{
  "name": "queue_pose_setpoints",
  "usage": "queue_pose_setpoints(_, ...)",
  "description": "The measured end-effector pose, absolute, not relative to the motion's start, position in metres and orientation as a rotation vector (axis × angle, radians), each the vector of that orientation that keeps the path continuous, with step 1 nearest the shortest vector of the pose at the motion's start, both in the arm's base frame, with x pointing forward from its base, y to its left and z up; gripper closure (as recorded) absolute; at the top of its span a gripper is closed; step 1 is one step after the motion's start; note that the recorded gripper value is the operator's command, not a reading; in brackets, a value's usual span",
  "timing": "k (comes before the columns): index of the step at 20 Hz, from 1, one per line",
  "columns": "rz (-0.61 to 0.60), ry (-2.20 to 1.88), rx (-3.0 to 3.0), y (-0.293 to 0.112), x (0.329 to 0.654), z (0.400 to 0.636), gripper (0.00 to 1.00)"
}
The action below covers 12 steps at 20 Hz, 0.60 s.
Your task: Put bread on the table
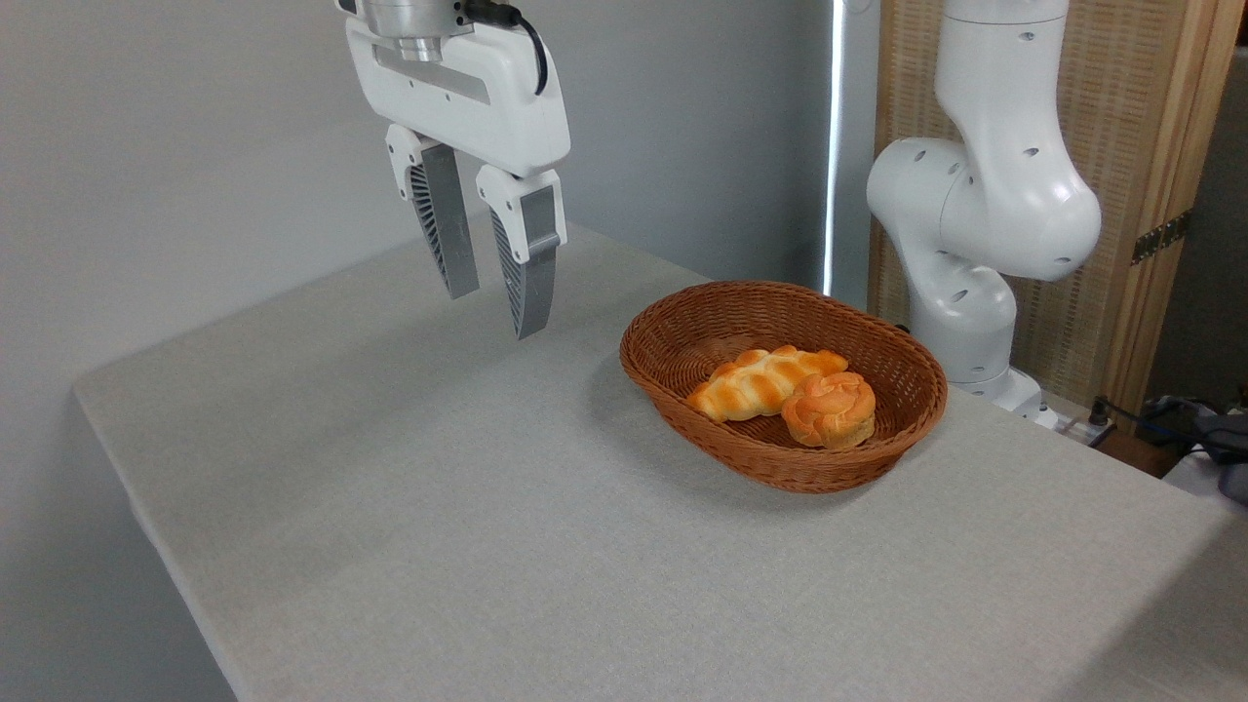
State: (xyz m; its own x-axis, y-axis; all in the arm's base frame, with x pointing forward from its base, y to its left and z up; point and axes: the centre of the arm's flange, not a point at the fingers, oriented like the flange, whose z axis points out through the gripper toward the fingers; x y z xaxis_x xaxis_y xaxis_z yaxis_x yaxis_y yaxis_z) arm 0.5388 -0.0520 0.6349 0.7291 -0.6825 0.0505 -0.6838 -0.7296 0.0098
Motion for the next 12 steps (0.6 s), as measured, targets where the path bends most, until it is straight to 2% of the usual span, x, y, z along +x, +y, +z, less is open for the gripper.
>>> queue_pose_setpoints(12, 0.099, -1.088, 2.836, -0.037, 0.542, 0.633, 0.0)
